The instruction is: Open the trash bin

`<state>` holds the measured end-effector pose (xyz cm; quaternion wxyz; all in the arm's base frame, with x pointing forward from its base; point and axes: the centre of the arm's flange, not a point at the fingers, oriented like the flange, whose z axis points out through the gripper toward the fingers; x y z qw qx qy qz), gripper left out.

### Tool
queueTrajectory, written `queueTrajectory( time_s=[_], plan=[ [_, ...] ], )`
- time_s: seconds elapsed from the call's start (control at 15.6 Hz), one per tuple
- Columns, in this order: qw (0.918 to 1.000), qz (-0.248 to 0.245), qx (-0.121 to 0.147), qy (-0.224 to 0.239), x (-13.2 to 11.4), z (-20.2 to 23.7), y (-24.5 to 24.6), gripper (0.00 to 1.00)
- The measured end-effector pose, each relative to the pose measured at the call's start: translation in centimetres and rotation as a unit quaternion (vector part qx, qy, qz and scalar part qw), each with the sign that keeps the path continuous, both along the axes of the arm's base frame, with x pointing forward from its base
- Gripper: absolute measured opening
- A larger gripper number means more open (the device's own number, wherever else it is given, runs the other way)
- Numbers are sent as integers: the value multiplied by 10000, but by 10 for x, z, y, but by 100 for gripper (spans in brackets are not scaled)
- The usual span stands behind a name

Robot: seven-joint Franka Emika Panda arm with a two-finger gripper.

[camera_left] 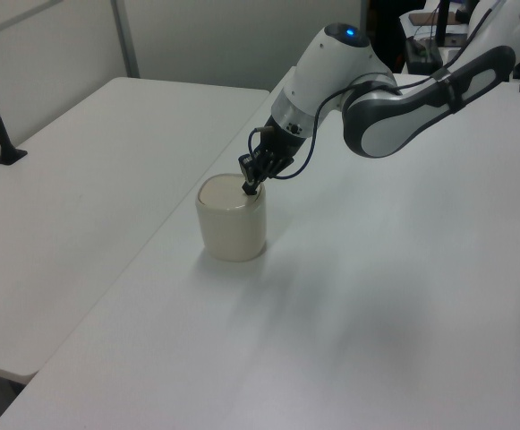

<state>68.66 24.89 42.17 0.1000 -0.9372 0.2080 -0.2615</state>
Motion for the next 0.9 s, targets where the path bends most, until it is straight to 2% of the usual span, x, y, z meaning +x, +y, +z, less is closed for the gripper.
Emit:
queueTrajectory(
  time_s=[0.19, 0.32, 0.45, 0.64, 0.9],
  plan=[
    [10000, -24, -2, -55, 2, 5, 0, 1],
    [9997, -145, 87, -164, 6, 20, -8, 1],
    [9989, -388, 204, -151, 9, 45, -28, 1],
    [9983, -532, 185, 160, -4, 98, -60, 4],
    [9955, -361, 72, 870, -48, 172, -97, 39]
  ],
)
